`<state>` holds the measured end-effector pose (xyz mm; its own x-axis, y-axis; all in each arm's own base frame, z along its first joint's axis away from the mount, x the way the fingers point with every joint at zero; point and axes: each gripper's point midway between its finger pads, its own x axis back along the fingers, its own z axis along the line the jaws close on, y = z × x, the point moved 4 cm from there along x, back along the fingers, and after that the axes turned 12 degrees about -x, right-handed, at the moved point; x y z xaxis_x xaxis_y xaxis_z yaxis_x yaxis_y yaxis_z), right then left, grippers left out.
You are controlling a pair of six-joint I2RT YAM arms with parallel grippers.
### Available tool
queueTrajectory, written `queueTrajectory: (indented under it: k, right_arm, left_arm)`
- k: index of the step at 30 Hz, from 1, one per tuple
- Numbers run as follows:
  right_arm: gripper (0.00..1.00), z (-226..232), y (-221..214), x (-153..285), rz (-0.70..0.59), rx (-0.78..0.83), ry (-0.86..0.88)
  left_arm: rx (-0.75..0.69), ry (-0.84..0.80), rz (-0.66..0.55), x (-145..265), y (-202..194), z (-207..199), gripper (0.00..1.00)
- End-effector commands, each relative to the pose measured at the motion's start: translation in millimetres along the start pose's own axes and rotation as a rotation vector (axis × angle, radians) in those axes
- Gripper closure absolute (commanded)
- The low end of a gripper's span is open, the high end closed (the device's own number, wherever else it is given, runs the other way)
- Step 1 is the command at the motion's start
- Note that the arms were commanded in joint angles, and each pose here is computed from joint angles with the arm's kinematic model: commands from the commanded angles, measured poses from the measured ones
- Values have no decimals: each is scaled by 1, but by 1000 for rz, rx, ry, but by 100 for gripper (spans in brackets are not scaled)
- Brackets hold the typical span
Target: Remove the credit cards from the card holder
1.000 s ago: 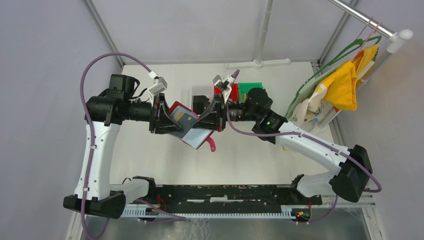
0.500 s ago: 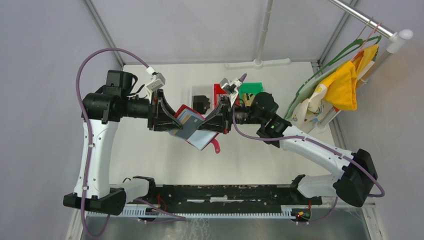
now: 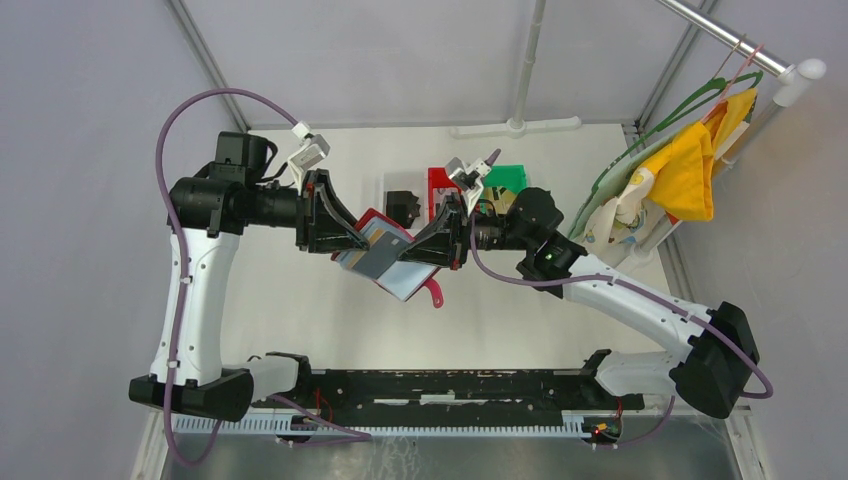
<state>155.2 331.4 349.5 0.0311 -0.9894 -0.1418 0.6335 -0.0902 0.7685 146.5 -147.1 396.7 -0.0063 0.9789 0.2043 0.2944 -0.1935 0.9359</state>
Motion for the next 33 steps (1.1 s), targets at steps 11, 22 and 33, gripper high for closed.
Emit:
queueTrajectory:
  k: [11,22,33]
  right_arm:
    - [100,43,20,6,-83,147,150]
    - [100,66,28,-9,-82,213,215]
    - [100,81,53,-29,-91,255,265]
  left_arm:
    - [-45,45,-68,0,19,1,64]
    - [-58,104,-62,1,14,4,78]
    - [7,-54,-102,-4,-3,-12,75]
